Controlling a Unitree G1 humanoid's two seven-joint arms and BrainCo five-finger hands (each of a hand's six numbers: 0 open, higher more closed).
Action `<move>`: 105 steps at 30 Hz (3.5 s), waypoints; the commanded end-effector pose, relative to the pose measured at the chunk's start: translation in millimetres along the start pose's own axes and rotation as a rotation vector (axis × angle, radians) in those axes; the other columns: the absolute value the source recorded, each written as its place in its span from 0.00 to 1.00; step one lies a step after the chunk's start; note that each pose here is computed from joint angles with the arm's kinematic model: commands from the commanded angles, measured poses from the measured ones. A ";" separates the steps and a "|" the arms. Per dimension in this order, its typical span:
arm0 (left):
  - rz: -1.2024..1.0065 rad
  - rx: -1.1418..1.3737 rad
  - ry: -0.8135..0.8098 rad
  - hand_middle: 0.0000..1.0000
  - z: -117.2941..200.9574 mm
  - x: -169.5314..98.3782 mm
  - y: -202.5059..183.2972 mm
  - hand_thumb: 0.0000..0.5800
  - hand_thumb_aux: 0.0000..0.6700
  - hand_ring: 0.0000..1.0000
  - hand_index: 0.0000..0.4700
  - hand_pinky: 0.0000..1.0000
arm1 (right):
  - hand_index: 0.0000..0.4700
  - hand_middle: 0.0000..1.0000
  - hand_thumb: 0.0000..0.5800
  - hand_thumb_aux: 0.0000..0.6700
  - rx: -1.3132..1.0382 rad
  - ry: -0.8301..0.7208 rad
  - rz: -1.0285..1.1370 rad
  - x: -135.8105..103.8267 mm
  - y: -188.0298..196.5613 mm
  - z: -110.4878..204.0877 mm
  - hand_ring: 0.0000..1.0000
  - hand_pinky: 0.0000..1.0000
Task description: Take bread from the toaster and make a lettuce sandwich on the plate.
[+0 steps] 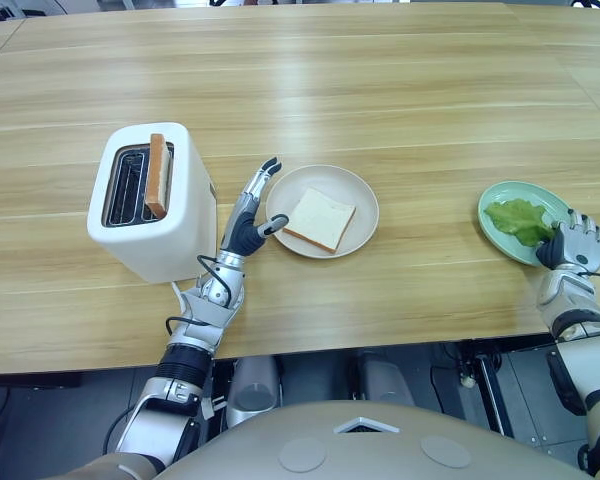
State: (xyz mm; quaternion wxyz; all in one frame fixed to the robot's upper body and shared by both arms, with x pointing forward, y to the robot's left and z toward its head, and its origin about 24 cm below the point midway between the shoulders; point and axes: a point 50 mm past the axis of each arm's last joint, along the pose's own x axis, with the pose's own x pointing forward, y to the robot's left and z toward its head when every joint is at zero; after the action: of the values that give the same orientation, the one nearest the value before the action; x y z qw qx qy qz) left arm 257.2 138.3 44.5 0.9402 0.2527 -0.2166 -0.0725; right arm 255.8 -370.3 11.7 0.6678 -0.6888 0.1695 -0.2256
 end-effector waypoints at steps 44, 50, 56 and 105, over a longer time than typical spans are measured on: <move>0.045 -0.037 0.028 0.00 -9.2 9.4 -10.2 0.00 0.00 0.00 0.00 0.00 | 0.98 0.00 1.00 1.00 0.560 -0.938 -0.318 -65.9 -46.3 225.3 0.00 0.00; 0.048 -0.031 0.034 0.00 -12.1 11.8 -9.9 0.00 0.00 0.00 0.00 0.00 | 0.98 0.00 1.00 1.00 0.621 -1.039 -0.270 -89.0 -43.3 253.1 0.00 0.00; 0.049 -0.030 0.037 0.00 -14.2 13.0 -10.1 0.00 0.00 0.00 0.00 0.00 | 0.98 0.00 1.00 1.00 0.649 -1.072 -0.246 -99.2 -41.7 258.2 0.00 0.00; 0.242 0.116 -0.172 0.00 25.3 3.9 47.6 0.00 0.00 0.00 0.00 0.00 | 0.00 0.00 0.00 0.00 0.563 -0.948 -0.308 -80.3 -41.9 231.3 0.00 0.00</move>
State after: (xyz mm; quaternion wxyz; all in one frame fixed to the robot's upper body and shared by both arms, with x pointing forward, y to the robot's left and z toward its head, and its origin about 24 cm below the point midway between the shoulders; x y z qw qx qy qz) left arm 257.7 160.6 74.4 0.9191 0.2571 -0.2982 0.0128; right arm 310.1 -126.0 33.7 0.7862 -0.5385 -0.3031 0.0034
